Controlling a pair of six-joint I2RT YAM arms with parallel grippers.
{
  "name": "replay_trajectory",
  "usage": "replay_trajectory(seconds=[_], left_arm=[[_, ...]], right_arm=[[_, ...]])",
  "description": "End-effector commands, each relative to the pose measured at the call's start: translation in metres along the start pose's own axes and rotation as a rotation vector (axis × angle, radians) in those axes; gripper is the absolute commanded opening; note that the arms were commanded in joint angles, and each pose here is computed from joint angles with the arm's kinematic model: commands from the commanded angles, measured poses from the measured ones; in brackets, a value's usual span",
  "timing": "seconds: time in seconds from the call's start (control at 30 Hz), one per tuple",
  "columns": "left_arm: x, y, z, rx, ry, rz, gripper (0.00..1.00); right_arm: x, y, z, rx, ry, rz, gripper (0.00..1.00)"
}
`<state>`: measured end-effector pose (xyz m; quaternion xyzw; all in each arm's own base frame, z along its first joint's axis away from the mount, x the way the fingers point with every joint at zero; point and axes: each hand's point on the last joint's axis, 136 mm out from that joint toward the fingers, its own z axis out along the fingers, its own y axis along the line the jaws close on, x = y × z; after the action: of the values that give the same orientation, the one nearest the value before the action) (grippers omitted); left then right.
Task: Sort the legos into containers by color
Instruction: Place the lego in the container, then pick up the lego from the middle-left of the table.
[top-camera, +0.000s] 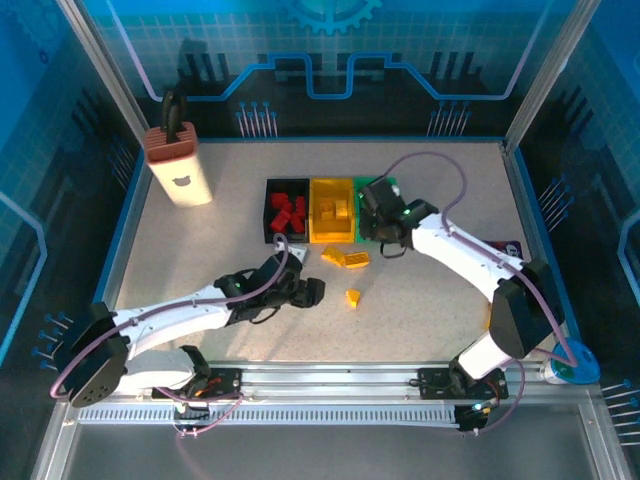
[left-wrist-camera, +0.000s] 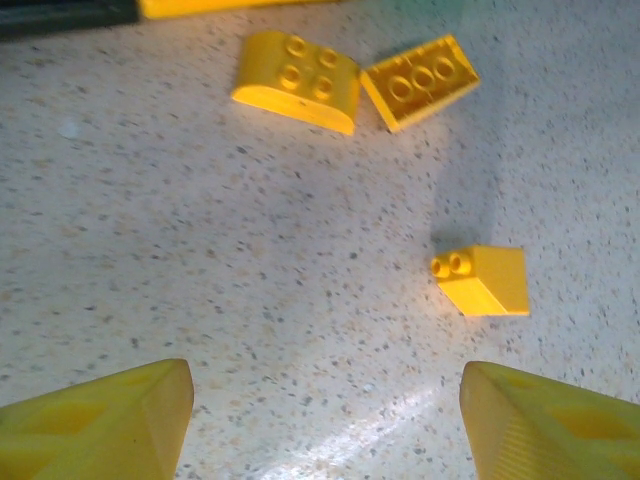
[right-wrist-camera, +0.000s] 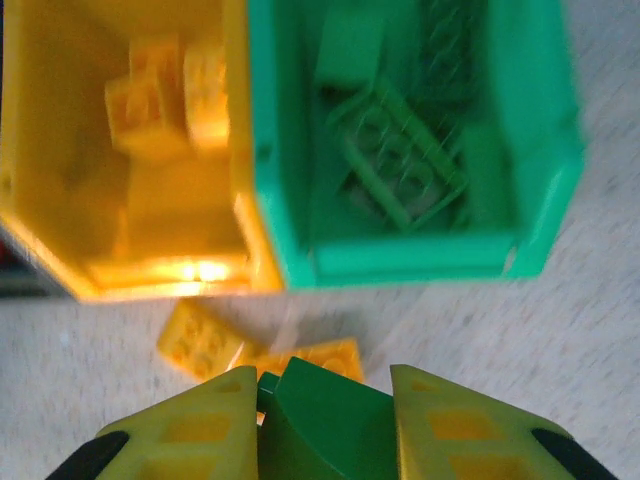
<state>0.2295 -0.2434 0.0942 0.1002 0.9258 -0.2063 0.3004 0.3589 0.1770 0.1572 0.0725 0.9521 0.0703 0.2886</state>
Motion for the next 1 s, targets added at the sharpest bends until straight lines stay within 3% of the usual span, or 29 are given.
replay_trajectory(seconds=[0.0,0.47,0.57,0.67,0.97], left_arm=[[0.006,-0.011,0.008,-0.002,0.011,0.024,0.72],[0.036,-0.054,0.043,0.020,0.150,0.075,0.76],[0.036,-0.061,0.046,0.027,0.159,0.085,0.76],[0.034,-0.066,0.050,0.027,0.168,0.096,0.76],[0.030,-0.080,0.075,-0.001,0.216,0.128,0.76]], right_arm=[[-0.032,-0.017,-0.001,0.026,-0.026,-0.026,0.30],[-0.087,-0.042,0.091,0.061,0.075,0.012,0.33],[-0.094,-0.041,0.092,0.063,0.072,-0.002,0.46],[-0.101,-0.040,0.083,0.065,0.055,-0.016,0.77],[-0.089,-0.038,0.035,0.004,-0.029,-0.003,0.81]])
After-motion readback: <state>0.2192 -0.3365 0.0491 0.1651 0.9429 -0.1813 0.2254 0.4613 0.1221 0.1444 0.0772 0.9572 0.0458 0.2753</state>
